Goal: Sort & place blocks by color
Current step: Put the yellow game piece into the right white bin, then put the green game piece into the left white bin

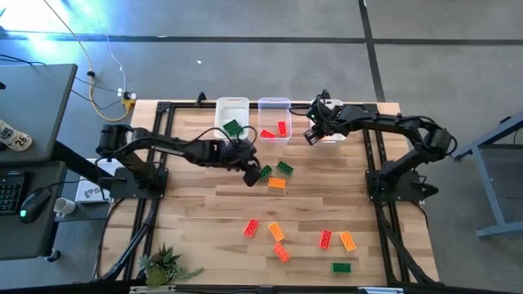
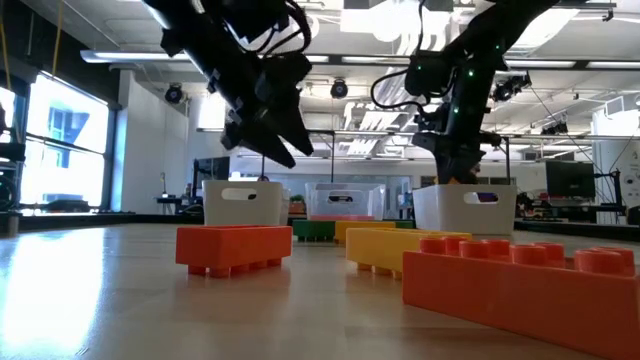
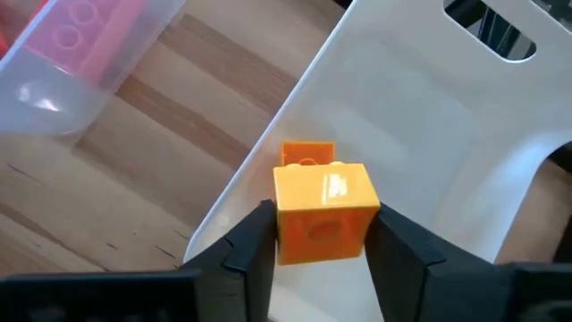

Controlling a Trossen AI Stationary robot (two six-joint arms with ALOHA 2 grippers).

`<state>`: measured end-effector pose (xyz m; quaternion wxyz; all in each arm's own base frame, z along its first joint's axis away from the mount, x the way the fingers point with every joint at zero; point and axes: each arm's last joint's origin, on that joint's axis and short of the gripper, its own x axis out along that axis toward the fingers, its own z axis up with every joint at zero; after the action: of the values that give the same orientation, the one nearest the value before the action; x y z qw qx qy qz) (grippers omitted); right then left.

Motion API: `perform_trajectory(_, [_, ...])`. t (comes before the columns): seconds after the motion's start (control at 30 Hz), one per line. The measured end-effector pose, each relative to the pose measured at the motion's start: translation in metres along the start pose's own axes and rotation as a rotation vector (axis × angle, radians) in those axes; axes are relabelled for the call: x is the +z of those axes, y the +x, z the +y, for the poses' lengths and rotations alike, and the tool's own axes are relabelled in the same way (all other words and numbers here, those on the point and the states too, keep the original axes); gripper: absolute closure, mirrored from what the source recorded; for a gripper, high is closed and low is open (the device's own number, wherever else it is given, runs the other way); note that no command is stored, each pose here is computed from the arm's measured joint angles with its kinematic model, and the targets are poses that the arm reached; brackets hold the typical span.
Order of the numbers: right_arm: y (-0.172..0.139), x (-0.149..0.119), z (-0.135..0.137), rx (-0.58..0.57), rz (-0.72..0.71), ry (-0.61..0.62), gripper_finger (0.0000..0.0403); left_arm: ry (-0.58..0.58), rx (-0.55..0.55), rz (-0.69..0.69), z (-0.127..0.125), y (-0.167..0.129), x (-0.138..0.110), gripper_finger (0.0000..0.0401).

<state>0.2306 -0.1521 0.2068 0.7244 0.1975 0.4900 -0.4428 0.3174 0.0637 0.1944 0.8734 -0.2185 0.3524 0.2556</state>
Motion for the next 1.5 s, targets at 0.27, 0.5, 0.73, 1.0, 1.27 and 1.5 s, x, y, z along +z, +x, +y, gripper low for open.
perform_trajectory(0.27, [0.000,0.001,-0.002,-0.061,-0.022,-0.001,0.0206,0.009,0.000,0.077,0.001,0.023,-0.012,0.0178])
perform_trajectory(0.5, [0.000,0.000,-0.001,-0.041,-0.016,0.001,0.0189,-0.031,0.003,0.111,0.005,0.033,-0.016,0.0178])
perform_trajectory(0.73, [0.000,0.000,-0.001,-0.032,-0.012,0.001,0.0188,-0.034,-0.029,0.079,0.002,0.034,-0.013,0.0178])
perform_trajectory(1.0, [0.000,0.000,0.000,-0.008,-0.003,0.006,0.0187,0.000,-0.003,0.027,-0.006,0.033,-0.014,0.0178])
perform_trajectory(1.27, [0.000,0.000,0.000,-0.003,-0.003,0.024,0.0187,0.020,0.014,0.018,-0.006,0.033,-0.015,0.0178])
perform_trajectory(1.5, [0.000,0.000,0.000,-0.001,-0.006,0.026,0.0187,0.030,-0.006,0.059,-0.008,0.051,-0.025,0.0178])
